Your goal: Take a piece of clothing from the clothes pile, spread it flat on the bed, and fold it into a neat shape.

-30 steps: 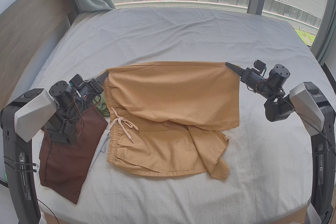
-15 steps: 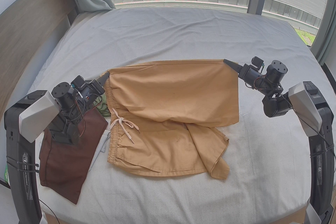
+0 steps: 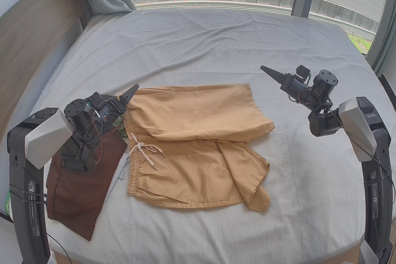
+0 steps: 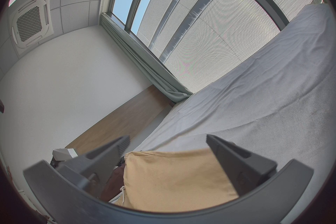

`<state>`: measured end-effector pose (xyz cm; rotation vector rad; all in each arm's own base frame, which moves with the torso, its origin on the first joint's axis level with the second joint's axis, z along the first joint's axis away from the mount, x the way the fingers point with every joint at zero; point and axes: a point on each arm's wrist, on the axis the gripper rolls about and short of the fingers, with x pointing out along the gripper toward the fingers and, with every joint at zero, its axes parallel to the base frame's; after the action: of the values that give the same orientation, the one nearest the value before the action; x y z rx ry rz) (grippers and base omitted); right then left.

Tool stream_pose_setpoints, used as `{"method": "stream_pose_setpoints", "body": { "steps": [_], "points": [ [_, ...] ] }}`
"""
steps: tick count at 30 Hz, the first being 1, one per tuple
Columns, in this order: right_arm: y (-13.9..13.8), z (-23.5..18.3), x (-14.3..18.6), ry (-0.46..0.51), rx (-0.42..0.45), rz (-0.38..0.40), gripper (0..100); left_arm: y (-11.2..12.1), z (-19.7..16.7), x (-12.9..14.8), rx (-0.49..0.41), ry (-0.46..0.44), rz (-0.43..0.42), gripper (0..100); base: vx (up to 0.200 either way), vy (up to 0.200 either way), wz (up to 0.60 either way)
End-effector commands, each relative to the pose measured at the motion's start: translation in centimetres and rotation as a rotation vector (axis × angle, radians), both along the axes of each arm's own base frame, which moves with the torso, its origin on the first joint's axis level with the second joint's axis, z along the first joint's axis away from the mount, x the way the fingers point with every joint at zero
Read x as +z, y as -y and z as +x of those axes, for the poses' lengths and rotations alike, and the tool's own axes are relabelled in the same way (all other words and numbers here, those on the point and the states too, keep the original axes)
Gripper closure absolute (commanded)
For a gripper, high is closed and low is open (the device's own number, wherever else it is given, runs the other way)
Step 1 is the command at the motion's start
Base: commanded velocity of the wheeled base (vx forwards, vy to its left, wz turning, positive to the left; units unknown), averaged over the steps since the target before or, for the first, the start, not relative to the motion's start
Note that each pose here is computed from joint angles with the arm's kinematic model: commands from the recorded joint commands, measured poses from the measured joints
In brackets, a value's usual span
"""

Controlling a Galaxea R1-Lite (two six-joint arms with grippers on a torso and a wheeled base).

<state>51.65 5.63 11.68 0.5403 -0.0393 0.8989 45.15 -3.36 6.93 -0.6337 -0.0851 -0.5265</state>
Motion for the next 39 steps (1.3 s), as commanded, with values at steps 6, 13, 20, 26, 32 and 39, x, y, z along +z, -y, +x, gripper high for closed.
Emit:
{"method": "stream_pose_setpoints", "body": {
  "steps": [6, 13, 20, 26, 32, 39],
  "points": [
    [-0.5, -2.3, -1.3, -0.059, 0.011, -0.015, 0, -0.2, -0.6, -1.6, 0.007, -0.091, 0.001, 0, 0.000, 0.000, 0.00],
    [-0.3, -5.4, -1.7, -0.080, 0.012, -0.024, 0, -0.5, -2.4, -2.0, 0.017, -0.119, 0.009, 0, 0.000, 0.000, 0.00],
    [0.0, -8.0, -2.2, -0.082, 0.012, -0.025, 0, -0.6, -4.0, -0.5, 0.009, -0.125, 0.011, 0, 0.000, 0.000, 0.00],
    [0.0, -9.8, -2.6, -0.094, 0.015, -0.027, 0, -0.6, -5.2, 0.7, 0.008, -0.122, 0.012, 0, 0.000, 0.000, 0.00],
    [0.1, -11.2, -2.9, -0.126, 0.011, -0.045, 0, -0.7, -6.4, 1.5, 0.011, -0.125, 0.023, 0, 0.000, 0.000, 0.00],
    [-0.2, -13.5, -3.6, -0.145, -0.003, -0.104, 0, -0.8, -9.2, 2.6, 0.005, -0.125, 0.084, 0, 0.000, 0.000, 0.00]
  ]
}}
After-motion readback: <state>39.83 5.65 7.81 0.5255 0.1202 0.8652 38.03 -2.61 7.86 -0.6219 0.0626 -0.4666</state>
